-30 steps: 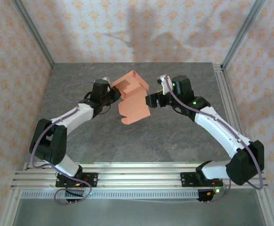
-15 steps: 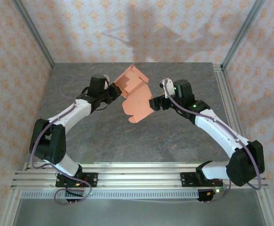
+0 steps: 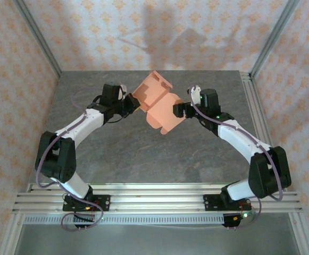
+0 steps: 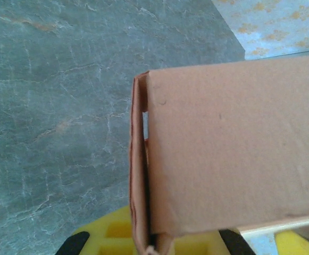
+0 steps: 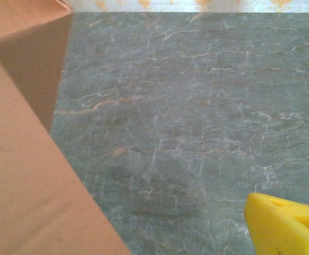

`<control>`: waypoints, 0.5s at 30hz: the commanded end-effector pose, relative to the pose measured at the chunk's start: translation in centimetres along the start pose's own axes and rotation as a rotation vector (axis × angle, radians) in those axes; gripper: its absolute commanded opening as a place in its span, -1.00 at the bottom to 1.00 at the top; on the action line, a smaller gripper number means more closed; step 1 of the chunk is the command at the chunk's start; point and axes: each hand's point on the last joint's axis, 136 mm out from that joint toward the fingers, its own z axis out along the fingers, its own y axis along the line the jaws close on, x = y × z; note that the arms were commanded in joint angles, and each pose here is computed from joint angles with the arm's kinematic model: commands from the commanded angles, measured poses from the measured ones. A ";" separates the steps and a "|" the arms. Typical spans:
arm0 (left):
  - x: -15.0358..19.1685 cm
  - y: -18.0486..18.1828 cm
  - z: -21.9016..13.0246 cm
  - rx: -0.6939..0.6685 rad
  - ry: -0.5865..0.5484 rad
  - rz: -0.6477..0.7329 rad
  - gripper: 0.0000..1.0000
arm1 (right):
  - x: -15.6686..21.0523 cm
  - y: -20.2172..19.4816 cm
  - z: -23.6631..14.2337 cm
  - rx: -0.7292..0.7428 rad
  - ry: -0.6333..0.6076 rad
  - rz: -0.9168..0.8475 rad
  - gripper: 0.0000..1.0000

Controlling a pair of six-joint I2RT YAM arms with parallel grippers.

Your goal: Fold the paper box

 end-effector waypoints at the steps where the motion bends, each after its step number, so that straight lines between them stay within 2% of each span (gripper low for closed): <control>1: 0.6 -2.0 -0.1 0.077 0.072 0.002 -1.00 | -1.3 0.0 0.8 -0.026 -0.077 0.039 0.69; 7: 0.6 -1.4 -0.4 0.031 0.071 0.031 -1.00 | -1.7 0.9 -0.1 -0.061 -0.095 0.032 0.68; 15: 0.2 -0.8 0.2 0.025 0.051 0.032 -1.00 | -5.0 7.2 -6.9 -0.321 -0.217 -0.072 0.72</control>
